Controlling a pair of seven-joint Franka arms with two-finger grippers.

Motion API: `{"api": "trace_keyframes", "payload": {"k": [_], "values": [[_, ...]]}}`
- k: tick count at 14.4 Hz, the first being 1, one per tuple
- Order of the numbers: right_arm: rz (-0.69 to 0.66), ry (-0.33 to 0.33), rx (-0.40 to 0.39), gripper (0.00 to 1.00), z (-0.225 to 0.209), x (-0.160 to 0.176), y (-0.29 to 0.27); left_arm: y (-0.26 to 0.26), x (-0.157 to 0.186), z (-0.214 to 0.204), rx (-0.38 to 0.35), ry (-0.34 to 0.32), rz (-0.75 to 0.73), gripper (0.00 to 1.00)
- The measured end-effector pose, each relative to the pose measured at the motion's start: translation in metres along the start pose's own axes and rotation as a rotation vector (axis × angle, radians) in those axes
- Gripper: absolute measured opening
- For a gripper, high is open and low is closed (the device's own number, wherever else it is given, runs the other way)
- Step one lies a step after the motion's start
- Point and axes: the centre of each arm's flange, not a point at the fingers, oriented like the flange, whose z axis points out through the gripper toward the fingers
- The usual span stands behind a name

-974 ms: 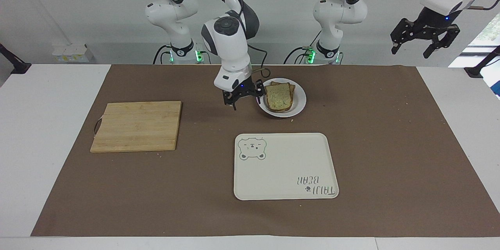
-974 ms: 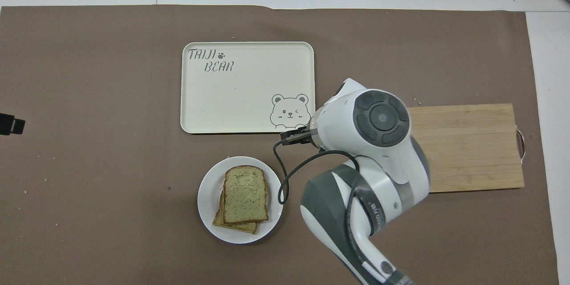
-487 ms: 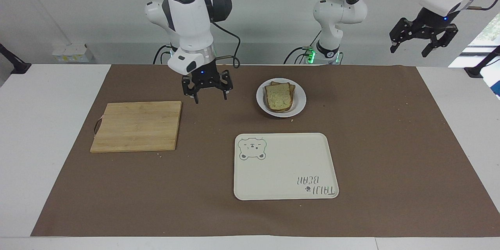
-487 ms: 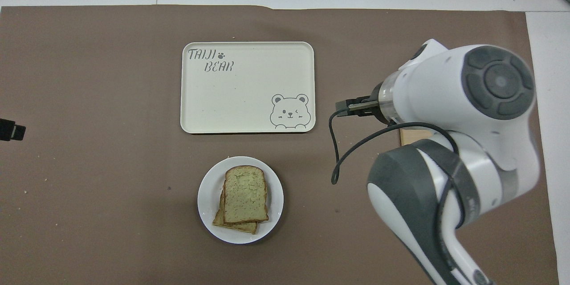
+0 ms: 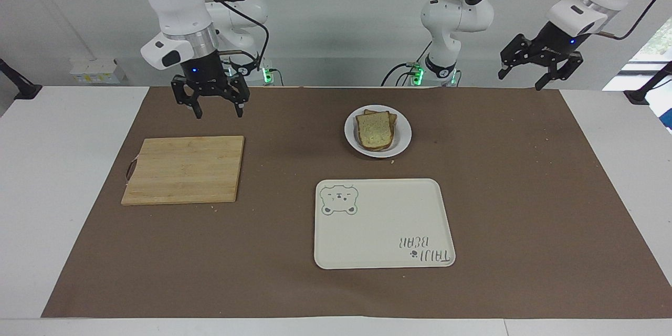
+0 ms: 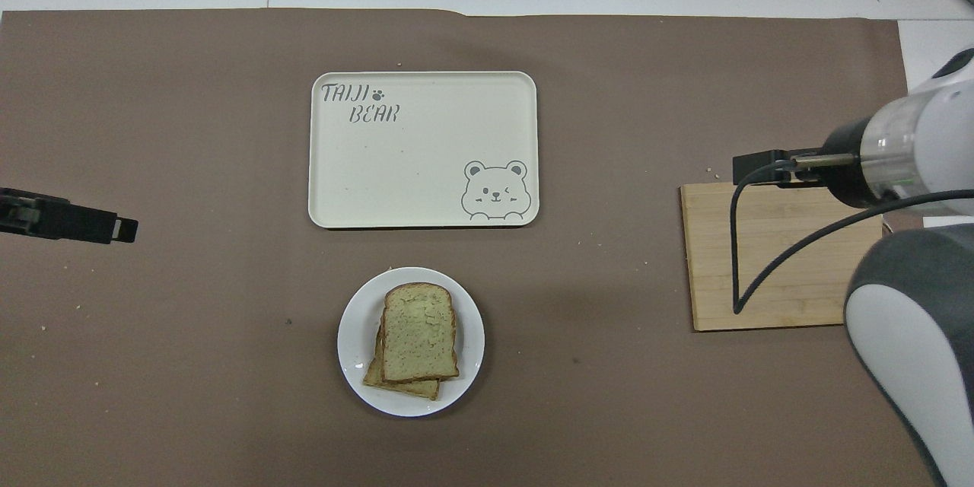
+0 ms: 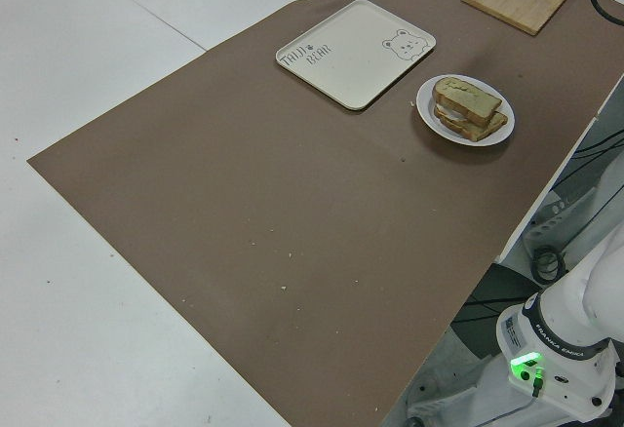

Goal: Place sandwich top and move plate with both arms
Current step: 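Withdraw the right gripper to the board while the left gripper reaches in, then move the left gripper to the plate rim and grip it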

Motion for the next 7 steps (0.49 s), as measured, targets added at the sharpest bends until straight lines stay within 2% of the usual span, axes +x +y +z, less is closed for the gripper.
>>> {"api": "trace_keyframes", "payload": {"k": [3,5,7], "values": [[0.034,-0.043,-0.011,1.0,-0.025,-0.004,0.02,0.014,-0.001,0.08,-0.112,0.003,0.005,1.0],[0.045,-0.089,-0.018,1.0,-0.037,-0.011,0.026,0.022,-0.007,0.132,-0.159,-0.002,0.017,1.0],[0.064,-0.106,-0.02,1.0,-0.041,-0.012,0.036,0.029,-0.014,0.171,-0.211,0.013,0.017,1.0]]}}
